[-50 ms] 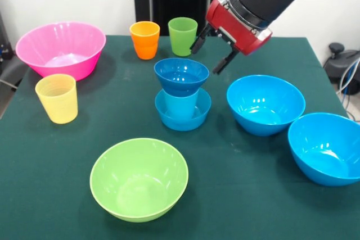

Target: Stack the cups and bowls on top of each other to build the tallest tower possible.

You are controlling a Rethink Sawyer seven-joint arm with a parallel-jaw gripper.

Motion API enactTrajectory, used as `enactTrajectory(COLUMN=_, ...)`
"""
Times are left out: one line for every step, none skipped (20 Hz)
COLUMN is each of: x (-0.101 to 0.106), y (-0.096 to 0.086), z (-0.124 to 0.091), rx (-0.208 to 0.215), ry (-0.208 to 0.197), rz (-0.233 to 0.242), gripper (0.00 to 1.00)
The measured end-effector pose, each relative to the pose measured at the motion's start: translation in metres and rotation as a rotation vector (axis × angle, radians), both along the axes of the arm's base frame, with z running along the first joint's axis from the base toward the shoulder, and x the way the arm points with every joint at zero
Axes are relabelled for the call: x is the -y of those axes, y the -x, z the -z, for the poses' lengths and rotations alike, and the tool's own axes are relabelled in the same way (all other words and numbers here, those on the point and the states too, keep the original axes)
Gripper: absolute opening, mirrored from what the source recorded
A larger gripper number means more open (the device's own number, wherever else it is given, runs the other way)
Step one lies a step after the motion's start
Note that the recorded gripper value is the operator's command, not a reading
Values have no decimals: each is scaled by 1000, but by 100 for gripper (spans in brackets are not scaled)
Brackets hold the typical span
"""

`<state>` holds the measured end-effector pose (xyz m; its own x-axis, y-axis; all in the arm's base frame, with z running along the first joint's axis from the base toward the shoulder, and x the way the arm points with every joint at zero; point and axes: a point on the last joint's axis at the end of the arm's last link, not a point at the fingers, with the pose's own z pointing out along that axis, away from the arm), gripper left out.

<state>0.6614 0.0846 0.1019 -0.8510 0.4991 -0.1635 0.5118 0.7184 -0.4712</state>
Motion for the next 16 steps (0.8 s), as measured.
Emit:
enactTrajectory(x=1, y=0, z=-1, rx=0, ry=7, rz=-4, gripper=100)
enactTrajectory(x=3, y=0, z=-2, rx=1, ry=16, rz=-11, gripper=100)
enactTrajectory(x=7, y=-1, z=-4, rx=3, ry=36, rz=-27, gripper=100)
enactTrajectory(x=11, y=-2, z=-7, rx=7, ry=60, rz=-46, gripper=100)
enactTrajectory(x=12, y=-2, z=-8, rx=10, ry=71, rz=-55, gripper=100)
enactTrajectory(x=15, y=-4, z=-11, rx=16, ry=88, rz=-71, gripper=100)
enactTrajectory(x=17, y=-5, z=-13, rx=22, ry=105, rz=-88, gripper=100)
enactTrajectory(x=19, y=-6, z=-15, rx=27, ry=115, rz=-99, gripper=100)
enactTrajectory(x=20, y=-7, z=-17, rx=32, ry=126, rz=-110, gripper=100)
enactTrajectory(x=21, y=-8, z=-18, rx=37, ry=132, rz=-119, gripper=100)
enactTrajectory(x=22, y=-13, z=-22, rx=59, ry=151, rz=-149, gripper=100)
enactTrajectory(x=22, y=-14, z=-23, rx=63, ry=154, rz=-156, gripper=100)
enactTrajectory(x=22, y=-14, z=-23, rx=68, ry=156, rz=-163, gripper=100)
enactTrajectory(x=22, y=-19, z=-25, rx=95, ry=165, rz=-196, gripper=100)
enactTrajectory(x=21, y=-22, z=-27, rx=115, ry=167, rz=-215, gripper=100)
enactTrajectory(x=21, y=-24, z=-27, rx=127, ry=166, rz=-223, gripper=100)
